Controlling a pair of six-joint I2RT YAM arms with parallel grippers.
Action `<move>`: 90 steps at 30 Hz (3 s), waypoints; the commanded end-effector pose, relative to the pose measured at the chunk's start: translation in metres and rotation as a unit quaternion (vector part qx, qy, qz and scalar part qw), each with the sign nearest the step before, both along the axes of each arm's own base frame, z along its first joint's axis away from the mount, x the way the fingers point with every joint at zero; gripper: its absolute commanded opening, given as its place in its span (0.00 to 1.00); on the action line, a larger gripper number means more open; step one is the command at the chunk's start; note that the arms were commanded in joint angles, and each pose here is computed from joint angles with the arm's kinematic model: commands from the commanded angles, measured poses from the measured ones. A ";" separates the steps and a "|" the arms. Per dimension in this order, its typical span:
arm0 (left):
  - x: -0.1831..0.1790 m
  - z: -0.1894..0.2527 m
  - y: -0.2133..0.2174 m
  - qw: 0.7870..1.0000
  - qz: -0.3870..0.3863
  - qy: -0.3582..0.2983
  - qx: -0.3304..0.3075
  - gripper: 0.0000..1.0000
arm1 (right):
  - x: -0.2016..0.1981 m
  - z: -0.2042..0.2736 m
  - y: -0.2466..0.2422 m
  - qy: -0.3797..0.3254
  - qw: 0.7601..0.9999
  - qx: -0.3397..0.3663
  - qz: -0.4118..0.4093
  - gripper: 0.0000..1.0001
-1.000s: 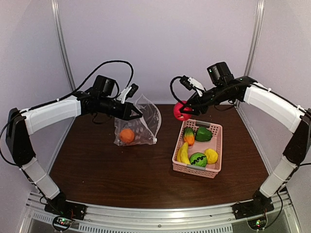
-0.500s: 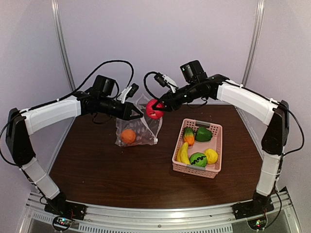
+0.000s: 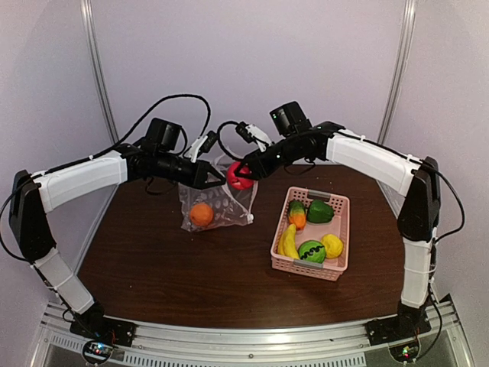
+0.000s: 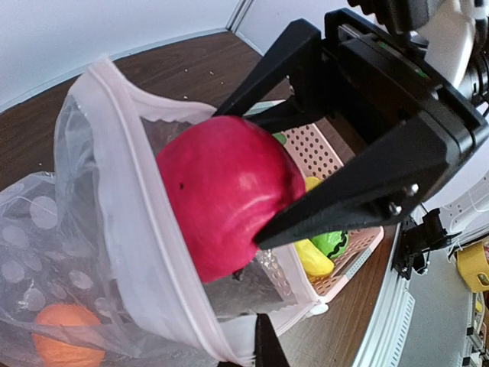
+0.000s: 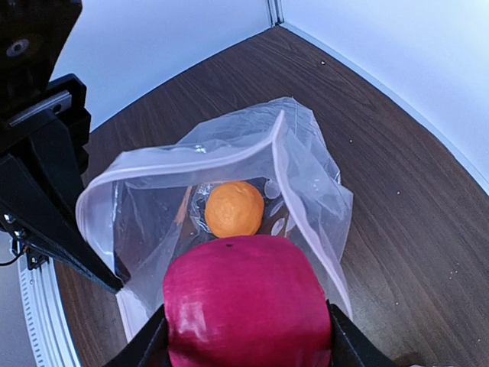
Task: Place the food in the zip-top bag and seal the zipper
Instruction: Place the fake fruit in the zipper food storage bag, then pick up the fake fruit from the bin.
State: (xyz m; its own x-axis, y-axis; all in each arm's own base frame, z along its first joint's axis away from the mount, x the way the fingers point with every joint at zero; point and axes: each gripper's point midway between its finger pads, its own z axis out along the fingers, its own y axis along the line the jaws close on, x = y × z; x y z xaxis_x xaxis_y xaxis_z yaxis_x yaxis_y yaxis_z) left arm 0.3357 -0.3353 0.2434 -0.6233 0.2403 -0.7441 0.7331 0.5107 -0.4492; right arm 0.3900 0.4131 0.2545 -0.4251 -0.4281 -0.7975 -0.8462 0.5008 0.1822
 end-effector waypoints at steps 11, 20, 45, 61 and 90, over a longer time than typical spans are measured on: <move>0.005 0.015 0.000 0.999 0.007 -0.027 -0.017 0.00 | -0.012 0.024 0.009 -0.017 1.000 0.000 0.005 0.84; 0.009 0.024 0.008 0.998 0.026 -0.050 -0.008 0.00 | -0.024 0.061 -0.053 -0.086 0.996 -0.021 -0.011 0.83; 0.010 0.025 0.010 0.998 0.033 -0.049 -0.005 0.00 | -0.124 -0.111 -0.222 0.087 0.970 -0.226 0.023 0.82; 0.008 0.020 0.007 0.999 0.027 -0.038 -0.007 0.00 | -0.126 -0.166 -0.200 0.147 0.952 -0.258 0.073 0.92; 0.001 0.018 -0.002 0.999 -0.005 -0.023 -0.024 0.00 | -0.071 0.017 -0.139 -0.032 0.995 -0.077 0.057 0.58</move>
